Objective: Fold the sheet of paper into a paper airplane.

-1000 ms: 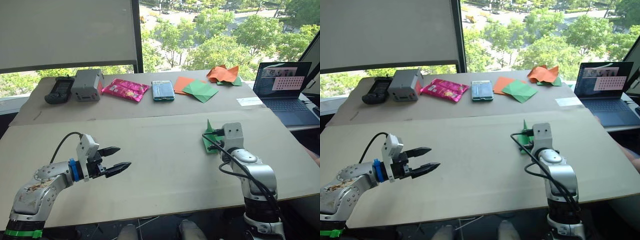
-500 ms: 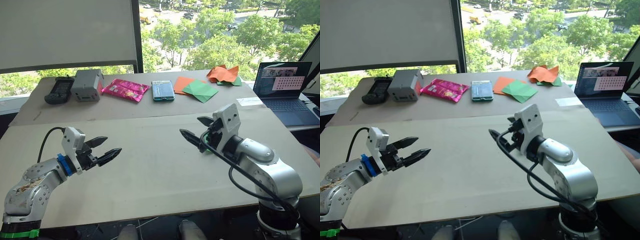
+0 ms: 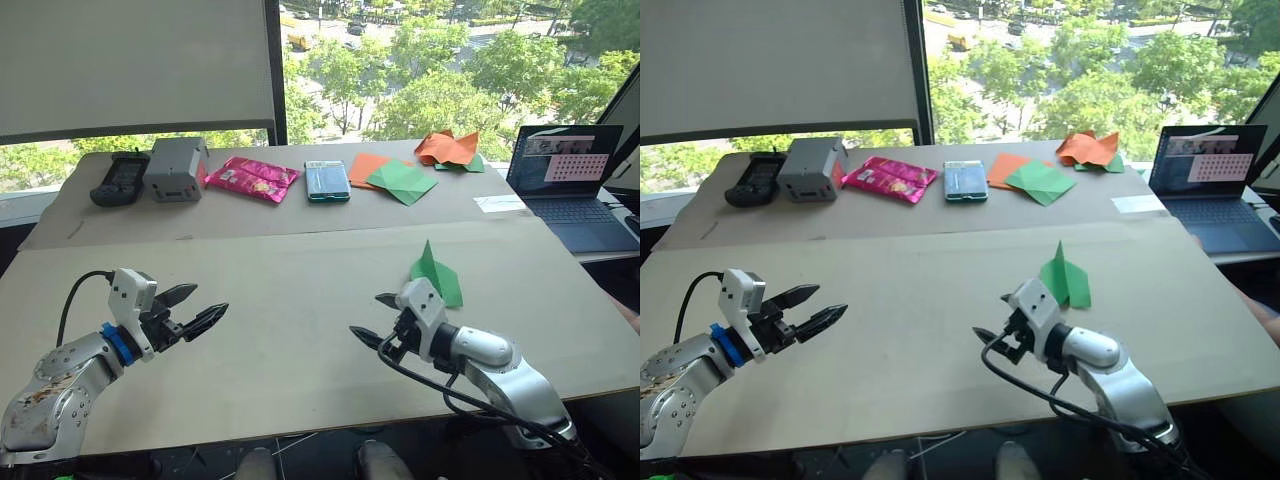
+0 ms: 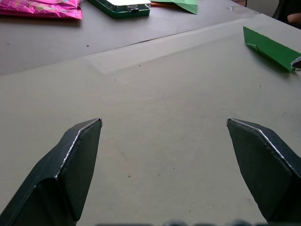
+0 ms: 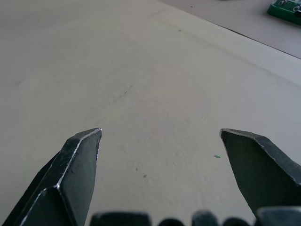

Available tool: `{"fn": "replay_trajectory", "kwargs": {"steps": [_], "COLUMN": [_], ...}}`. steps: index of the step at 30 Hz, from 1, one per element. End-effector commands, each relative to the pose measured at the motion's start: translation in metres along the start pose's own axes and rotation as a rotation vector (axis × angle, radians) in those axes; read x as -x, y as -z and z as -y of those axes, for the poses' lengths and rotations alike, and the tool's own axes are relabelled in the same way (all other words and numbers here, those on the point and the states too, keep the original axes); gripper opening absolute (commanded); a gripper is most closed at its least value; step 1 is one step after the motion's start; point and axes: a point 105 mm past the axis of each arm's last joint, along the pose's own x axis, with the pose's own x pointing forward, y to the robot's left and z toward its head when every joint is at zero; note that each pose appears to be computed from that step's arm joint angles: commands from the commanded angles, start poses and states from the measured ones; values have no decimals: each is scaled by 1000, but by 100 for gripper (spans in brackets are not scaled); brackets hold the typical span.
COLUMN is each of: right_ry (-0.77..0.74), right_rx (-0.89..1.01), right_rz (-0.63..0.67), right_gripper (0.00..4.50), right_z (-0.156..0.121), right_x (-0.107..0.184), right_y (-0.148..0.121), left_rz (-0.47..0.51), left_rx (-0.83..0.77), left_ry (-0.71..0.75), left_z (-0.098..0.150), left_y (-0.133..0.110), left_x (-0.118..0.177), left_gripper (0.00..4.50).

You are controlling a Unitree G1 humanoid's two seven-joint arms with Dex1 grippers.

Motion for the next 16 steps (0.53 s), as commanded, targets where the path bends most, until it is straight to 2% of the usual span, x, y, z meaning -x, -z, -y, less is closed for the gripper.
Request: {"fn": "replay_trajectory", "kwargs": {"steps": [1,16], "right_ry": [74,118], "right_rx": [34,40], "right_rz": [50,25], "right_gripper": [444,444], "right_z": [15,19], "right_x": [4,3], "right_y": [-13,-7], "left_rz": [33,28], "left_rx": [-42,-35], "left_ry": [30,68], "left_z": [5,9], "left_y": [-13,-17], "left_x": [-2,-7], "left_gripper": [450,450]}}
